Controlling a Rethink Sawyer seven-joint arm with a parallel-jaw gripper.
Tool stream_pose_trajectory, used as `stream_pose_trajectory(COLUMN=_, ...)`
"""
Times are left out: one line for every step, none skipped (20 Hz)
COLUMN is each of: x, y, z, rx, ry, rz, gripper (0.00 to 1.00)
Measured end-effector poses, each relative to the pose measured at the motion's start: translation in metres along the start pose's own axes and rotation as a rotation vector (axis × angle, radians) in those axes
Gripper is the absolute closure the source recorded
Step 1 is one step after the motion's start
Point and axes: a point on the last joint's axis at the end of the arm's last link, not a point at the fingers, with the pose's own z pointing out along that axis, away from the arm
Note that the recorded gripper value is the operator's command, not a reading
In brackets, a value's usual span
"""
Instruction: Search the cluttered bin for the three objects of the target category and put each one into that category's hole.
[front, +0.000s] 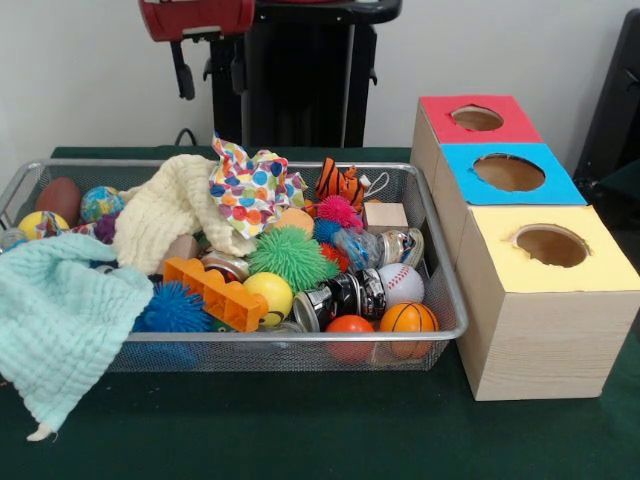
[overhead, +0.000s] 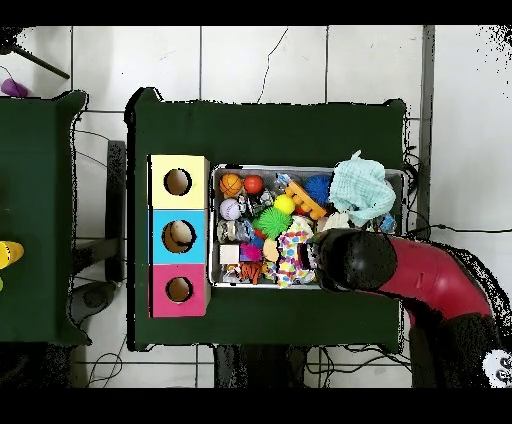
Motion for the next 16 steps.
stream_pose_trajectory(x=-0.001, y=0.004, z=0.003, rx=-0.004, ry=0.004, rz=-0.007, gripper=0.00)
stream_pose_trajectory(x=-0.002, y=0.008, z=0.006, rx=-0.008, ry=0.008, rz=-0.013, gripper=0.00)
stream_pose_trajectory(x=-0.004, y=0.012, z=0.009, rx=-0.013, ry=0.014, rz=-0.021, gripper=0.00)
stream_pose_trajectory(x=-0.005, y=0.017, z=0.014, rx=-0.020, ry=0.020, rz=-0.028, gripper=0.00)
stream_pose_trajectory(x=-0.006, y=0.022, z=0.019, rx=-0.027, ry=0.026, rz=-0.036, gripper=0.00)
stream_pose_trajectory(x=-0.007, y=0.026, z=0.023, rx=-0.032, ry=0.030, rz=-0.042, gripper=0.00)
stream_pose_trajectory(x=-0.008, y=0.030, z=0.028, rx=-0.038, ry=0.033, rz=-0.048, gripper=0.00)
stream_pose_trajectory(x=-0.009, y=0.034, z=0.034, rx=-0.045, ry=0.036, rz=-0.054, gripper=0.00)
stream_pose_trajectory(x=-0.009, y=0.036, z=0.037, rx=-0.048, ry=0.038, rz=-0.057, gripper=0.00)
stream_pose_trajectory(x=-0.010, y=0.039, z=0.042, rx=-0.055, ry=0.043, rz=-0.062, gripper=0.00)
stream_pose_trajectory(x=-0.011, y=0.043, z=0.047, rx=-0.062, ry=0.048, rz=-0.067, gripper=0.00)
stream_pose_trajectory(x=-0.012, y=0.044, z=0.050, rx=-0.067, ry=0.051, rz=-0.069, gripper=0.00)
stream_pose_trajectory(x=-0.013, y=0.045, z=0.052, rx=-0.070, ry=0.053, rz=-0.071, gripper=0.00)
stream_pose_trajectory(x=-0.014, y=0.047, z=0.055, rx=-0.073, ry=0.055, rz=-0.073, gripper=0.00)
stream_pose_trajectory(x=-0.016, y=0.049, z=0.059, rx=-0.079, ry=0.058, rz=-0.077, gripper=0.00)
stream_pose_trajectory(x=-0.017, y=0.050, z=0.061, rx=-0.081, ry=0.059, rz=-0.079, gripper=0.00)
